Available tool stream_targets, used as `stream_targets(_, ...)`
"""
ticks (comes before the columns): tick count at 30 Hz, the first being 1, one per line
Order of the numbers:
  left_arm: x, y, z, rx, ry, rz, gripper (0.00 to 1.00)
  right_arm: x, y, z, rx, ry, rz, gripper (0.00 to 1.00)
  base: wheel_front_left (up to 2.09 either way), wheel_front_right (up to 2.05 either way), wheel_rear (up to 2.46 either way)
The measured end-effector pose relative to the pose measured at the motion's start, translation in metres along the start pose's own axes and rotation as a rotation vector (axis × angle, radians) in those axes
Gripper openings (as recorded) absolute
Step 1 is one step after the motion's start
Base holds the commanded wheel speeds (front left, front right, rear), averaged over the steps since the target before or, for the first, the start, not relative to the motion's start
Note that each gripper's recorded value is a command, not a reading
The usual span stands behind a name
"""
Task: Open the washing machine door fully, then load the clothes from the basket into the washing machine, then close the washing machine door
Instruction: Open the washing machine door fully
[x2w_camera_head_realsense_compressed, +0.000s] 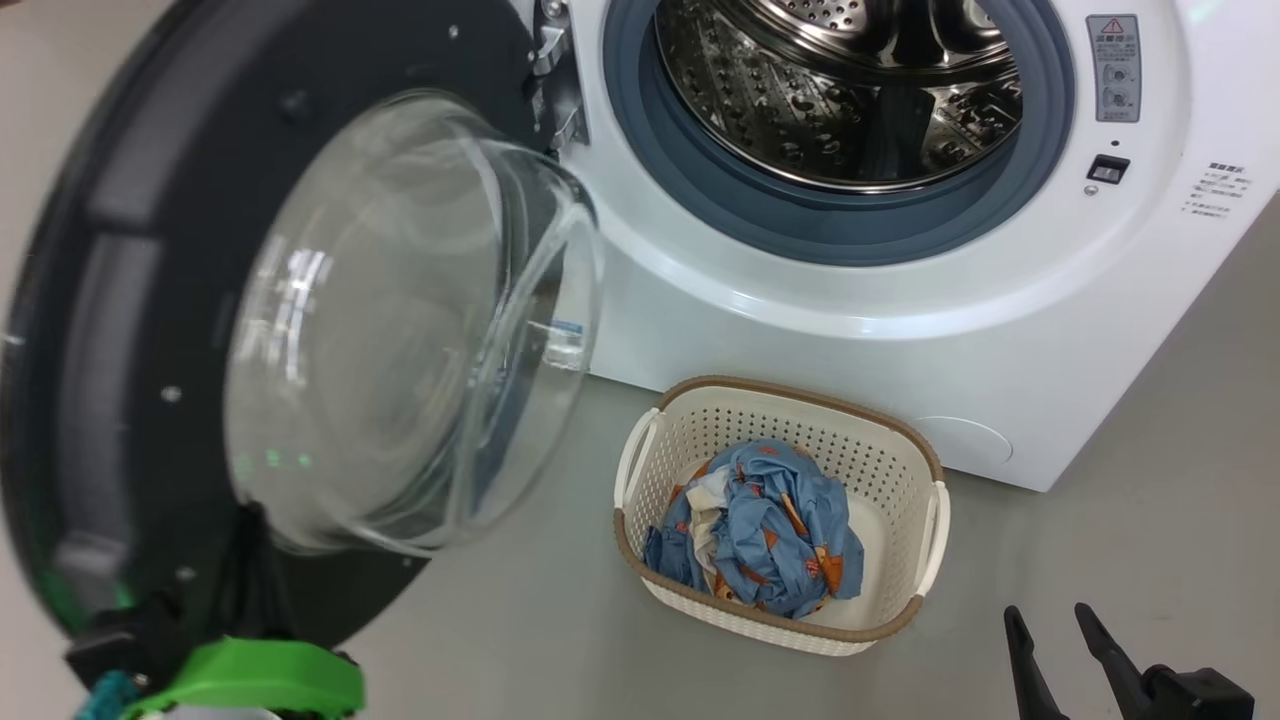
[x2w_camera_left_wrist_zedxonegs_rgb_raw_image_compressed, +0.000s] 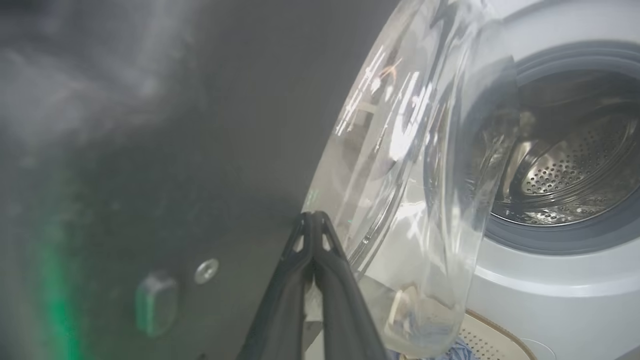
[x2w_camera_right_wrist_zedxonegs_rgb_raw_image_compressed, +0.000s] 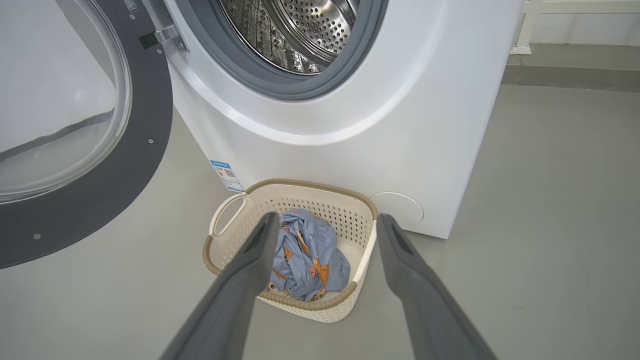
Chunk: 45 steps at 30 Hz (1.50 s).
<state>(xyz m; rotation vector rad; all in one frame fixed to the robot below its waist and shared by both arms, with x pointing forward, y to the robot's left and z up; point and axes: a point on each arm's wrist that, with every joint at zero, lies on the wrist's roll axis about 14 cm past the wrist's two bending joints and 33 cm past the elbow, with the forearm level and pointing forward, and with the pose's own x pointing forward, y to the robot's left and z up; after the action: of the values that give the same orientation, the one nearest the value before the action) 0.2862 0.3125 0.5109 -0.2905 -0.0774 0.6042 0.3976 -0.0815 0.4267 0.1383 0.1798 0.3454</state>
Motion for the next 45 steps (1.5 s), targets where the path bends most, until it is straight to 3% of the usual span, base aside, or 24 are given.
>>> stream_targets(18, 0.061, 0.058, 0.02, 0.033, -0.065, 0.187, 0.0, -0.014, -0.012, -0.001, -0.009, 0.006, -0.033, 1.0, 0.0, 0.0, 0.0)
stream_targets(33, 0.066, 0.059, 0.023, 0.01, -0.094, 0.196, 0.0, -0.022, -0.018, 0.0, -0.001, -0.001, -0.063, 1.0, 0.0, 0.0, 0.0)
stream_targets(42, 0.062, 0.055, 0.051, -0.018, -0.188, 0.177, 0.0, -0.022, -0.014, 0.004, 0.004, -0.013, -0.056, 1.0, 0.0, 0.0, 0.0)
stream_targets(43, 0.061, 0.055, 0.056, -0.014, -0.204, 0.173, 0.04, -0.022, -0.013, 0.005, 0.003, -0.015, -0.056, 1.0, 0.0, 0.0, 0.0)
stream_targets(45, 0.058, 0.053, 0.063, -0.013, -0.23, 0.159, 0.47, -0.022, -0.013, 0.006, 0.003, -0.019, -0.057, 1.0, 0.0, 0.0, 0.0)
